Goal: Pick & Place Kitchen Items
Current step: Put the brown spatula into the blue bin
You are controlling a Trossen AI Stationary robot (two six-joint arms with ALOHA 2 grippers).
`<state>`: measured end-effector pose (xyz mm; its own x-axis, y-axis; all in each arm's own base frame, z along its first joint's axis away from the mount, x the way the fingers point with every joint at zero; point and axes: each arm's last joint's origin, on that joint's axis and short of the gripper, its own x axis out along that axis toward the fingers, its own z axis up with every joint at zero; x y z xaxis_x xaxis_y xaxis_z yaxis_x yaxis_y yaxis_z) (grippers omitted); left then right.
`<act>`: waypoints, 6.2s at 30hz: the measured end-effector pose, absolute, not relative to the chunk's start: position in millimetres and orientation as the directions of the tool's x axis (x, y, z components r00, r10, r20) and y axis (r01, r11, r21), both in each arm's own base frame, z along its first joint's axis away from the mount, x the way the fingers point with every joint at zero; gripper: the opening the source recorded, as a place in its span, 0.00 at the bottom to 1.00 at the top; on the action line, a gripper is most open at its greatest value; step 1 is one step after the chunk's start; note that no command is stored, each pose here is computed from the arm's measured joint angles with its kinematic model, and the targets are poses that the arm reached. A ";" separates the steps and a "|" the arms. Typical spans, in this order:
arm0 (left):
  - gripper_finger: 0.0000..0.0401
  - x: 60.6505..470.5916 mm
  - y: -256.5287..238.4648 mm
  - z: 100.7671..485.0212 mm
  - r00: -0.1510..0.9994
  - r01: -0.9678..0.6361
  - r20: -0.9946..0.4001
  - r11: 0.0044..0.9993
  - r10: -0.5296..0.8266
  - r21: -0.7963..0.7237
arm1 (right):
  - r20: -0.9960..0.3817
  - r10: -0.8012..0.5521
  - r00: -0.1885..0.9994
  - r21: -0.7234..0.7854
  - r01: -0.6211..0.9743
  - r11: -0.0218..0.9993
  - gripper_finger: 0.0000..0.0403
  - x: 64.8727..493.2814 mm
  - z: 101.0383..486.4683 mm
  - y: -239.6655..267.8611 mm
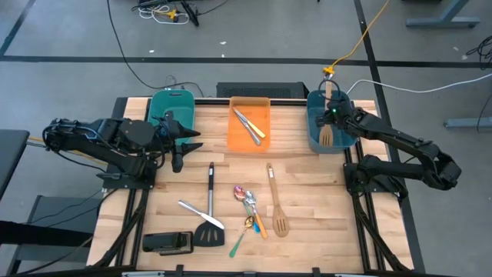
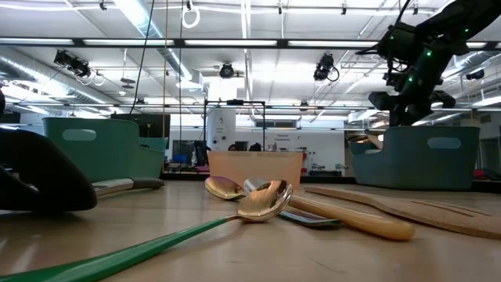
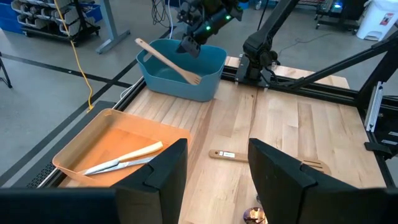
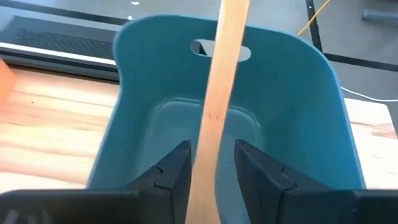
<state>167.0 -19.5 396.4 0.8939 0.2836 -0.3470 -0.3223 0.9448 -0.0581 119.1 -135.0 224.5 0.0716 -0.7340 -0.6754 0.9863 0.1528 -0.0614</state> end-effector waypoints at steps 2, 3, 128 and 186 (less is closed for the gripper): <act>0.44 167.0 -19.5 396.4 0.894 -0.322 -0.347 0.945 0.283 -0.059 | -0.673 -0.731 0.114 -0.025 0.984 0.176 0.30 120.9 225.9 -135.5; 0.44 167.0 -19.5 396.4 0.894 -0.322 -0.347 0.945 0.283 -0.059 | -0.670 -0.727 0.147 0.004 0.981 0.194 0.30 122.1 227.2 -135.6; 0.44 167.0 -19.5 396.5 0.894 -0.322 -0.346 0.945 0.283 -0.059 | -1.000 0.012 0.015 0.019 0.807 0.591 0.10 365.3 189.0 74.6; 0.44 167.0 -19.5 396.5 0.894 -0.322 -0.346 0.945 0.283 -0.059 | -0.997 0.018 0.070 0.071 0.905 0.420 0.52 347.8 133.0 71.1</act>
